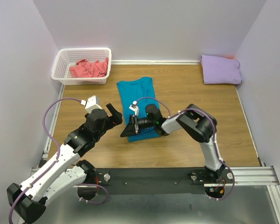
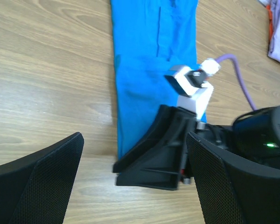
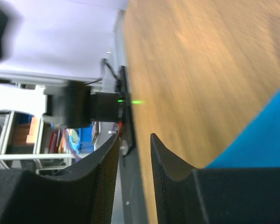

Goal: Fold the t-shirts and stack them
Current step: Fold the tshirt

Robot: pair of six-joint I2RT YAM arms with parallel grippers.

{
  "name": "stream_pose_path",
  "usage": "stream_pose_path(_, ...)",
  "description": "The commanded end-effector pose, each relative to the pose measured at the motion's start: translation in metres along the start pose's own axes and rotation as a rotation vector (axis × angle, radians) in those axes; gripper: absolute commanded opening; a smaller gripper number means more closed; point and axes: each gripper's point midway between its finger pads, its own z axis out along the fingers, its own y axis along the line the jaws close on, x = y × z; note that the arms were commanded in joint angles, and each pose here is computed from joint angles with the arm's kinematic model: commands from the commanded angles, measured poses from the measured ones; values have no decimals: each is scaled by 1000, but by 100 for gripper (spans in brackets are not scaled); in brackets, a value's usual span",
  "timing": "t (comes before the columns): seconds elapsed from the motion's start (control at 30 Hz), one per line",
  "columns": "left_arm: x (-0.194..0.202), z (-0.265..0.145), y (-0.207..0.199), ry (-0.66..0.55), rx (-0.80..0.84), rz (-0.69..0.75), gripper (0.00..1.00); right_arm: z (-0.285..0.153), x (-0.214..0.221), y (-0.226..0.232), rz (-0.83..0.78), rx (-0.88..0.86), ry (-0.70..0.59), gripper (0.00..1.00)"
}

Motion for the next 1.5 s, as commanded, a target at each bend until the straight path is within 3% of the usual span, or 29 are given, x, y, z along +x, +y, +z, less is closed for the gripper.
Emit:
stream_pose_path(0.0,-7,-2,13,-27,-58,54,98,17,22,-48,108,87,22,40)
stream_pose_path(0.2,1,1,11,1,-34,77,98,15,42,-80,160,153,34,40)
stream_pose_path(0.43,6,2,5,32,-3,99,98,12,-6,-22,-8,156,-31,42)
stream_pose_path(0.53,10,3,2,60,8,109,98,1,-23,-13,-115,282,-30,45)
stream_pose_path(0.57,10,1,-1,66,21,108,98,-11,-37,-12,-164,393,-59,46)
stream_pose_path(0.67,7,-2,-7,66,40,100,98,-45,-56,-5,-207,517,-125,46)
stream_pose_path(0.83,29,3,-2,154,16,108,98,-121,-61,-22,-187,788,-224,48)
stream_pose_path(0.9,46,5,0,216,18,108,98,-149,-49,-26,-175,902,-204,56)
stream_pose_path(1.03,83,3,1,309,29,108,98,-193,-30,-35,-117,1100,-208,59)
stream_pose_path(1.47,127,18,2,408,-21,146,98,-219,18,-73,82,1298,-125,55)
